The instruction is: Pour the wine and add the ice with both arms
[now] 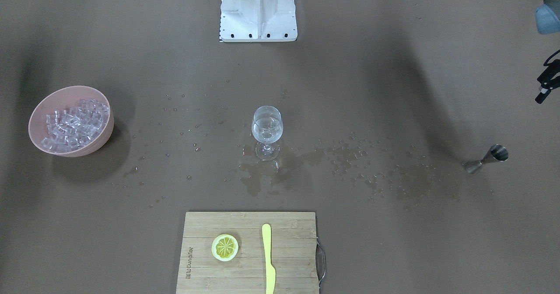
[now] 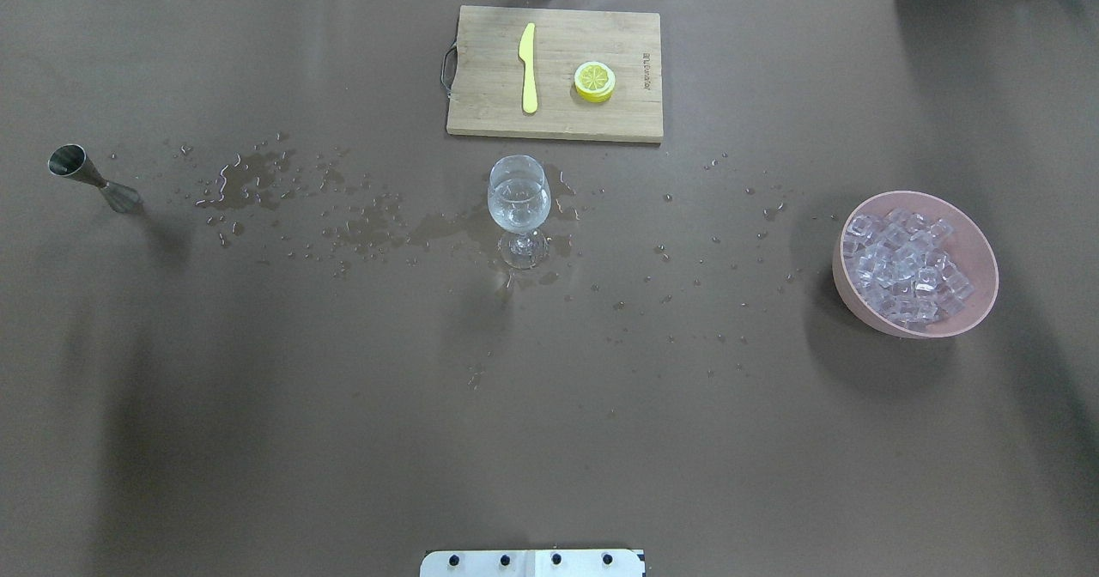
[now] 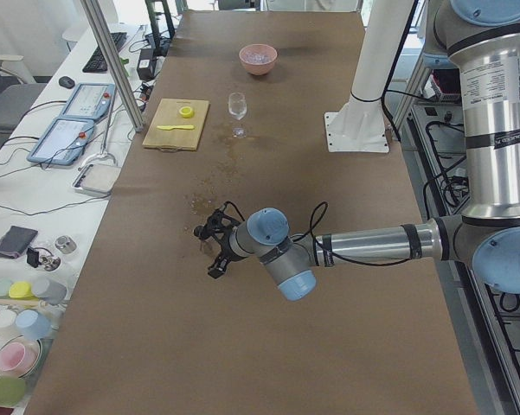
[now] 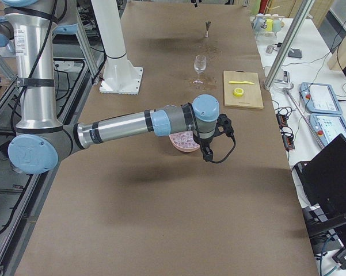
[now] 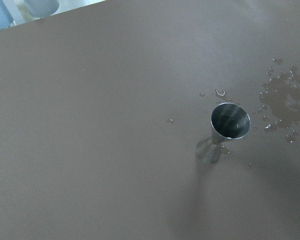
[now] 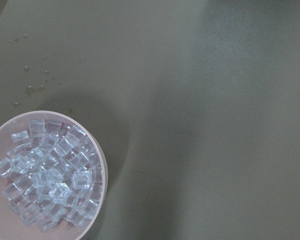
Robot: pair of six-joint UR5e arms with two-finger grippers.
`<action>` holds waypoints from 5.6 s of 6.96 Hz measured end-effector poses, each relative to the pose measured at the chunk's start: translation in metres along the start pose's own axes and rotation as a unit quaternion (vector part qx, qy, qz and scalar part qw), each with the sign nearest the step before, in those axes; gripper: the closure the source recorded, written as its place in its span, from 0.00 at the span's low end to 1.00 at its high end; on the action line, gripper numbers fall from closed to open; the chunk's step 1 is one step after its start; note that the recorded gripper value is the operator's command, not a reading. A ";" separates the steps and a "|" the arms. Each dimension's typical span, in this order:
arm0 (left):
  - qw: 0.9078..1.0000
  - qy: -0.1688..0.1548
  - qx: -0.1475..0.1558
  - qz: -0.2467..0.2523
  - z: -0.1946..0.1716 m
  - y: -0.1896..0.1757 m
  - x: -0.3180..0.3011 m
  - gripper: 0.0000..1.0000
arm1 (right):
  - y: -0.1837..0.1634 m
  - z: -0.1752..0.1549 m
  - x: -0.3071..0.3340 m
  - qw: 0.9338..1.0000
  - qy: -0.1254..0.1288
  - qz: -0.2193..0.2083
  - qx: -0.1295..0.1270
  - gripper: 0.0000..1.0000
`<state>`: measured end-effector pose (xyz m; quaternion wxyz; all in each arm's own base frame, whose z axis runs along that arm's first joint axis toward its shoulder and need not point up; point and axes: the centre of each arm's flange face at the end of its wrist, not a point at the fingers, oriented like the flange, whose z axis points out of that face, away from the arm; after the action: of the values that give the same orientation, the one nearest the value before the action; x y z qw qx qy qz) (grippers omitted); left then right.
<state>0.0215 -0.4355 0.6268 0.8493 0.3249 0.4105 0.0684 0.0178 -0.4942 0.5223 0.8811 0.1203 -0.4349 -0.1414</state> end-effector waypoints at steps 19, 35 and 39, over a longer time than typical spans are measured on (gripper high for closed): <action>0.972 -0.117 0.163 -0.119 0.192 0.011 0.124 0.06 | 0.000 0.005 0.005 1.000 -0.002 0.005 -0.005 0.00; 0.970 -0.086 0.199 -0.113 0.134 -0.136 0.270 1.00 | 0.000 0.007 0.006 1.000 -0.002 0.006 -0.006 0.00; 0.974 -0.054 0.216 -0.035 0.113 -0.170 0.398 1.00 | 0.001 0.009 0.009 1.000 -0.003 0.009 -0.009 0.00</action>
<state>0.3401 -0.4720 0.3145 0.7816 0.4896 0.3802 -0.0693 0.0161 -0.4970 0.5348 0.8823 0.1083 -0.4370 -0.1372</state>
